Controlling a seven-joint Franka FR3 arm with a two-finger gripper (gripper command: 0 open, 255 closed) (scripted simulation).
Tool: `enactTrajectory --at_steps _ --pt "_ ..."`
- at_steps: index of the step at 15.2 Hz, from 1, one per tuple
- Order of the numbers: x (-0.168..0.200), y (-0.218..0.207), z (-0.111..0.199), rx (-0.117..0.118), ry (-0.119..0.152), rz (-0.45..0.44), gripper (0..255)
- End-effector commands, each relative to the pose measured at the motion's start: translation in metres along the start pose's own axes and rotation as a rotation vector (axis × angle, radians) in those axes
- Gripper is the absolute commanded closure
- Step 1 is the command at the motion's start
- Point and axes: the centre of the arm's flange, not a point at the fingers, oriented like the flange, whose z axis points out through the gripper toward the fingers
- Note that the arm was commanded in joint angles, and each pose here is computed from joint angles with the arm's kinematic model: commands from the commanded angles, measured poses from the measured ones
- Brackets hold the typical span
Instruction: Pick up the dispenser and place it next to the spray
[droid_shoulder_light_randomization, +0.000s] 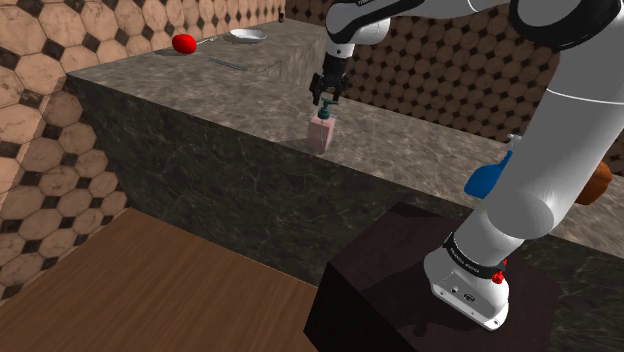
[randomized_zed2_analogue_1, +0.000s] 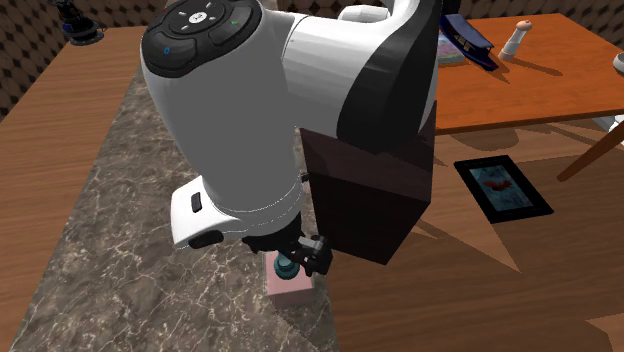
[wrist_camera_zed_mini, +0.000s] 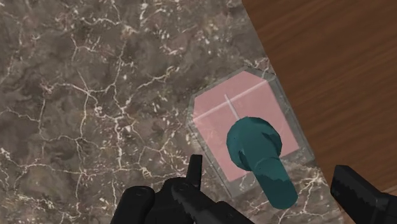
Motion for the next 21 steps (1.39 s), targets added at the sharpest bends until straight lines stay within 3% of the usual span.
enactTrajectory --at_steps 1,10,11,21 --pt "0.0004 -0.0003 0.0094 0.0 0.0 0.0 0" --pt "0.0005 -0.0003 0.0124 0.0 0.0 0.0 0" --pt "0.0005 -0.0003 0.0124 0.0 0.0 0.0 255" --pt "0.0005 -0.0006 0.0071 0.0 0.0 0.0 255"
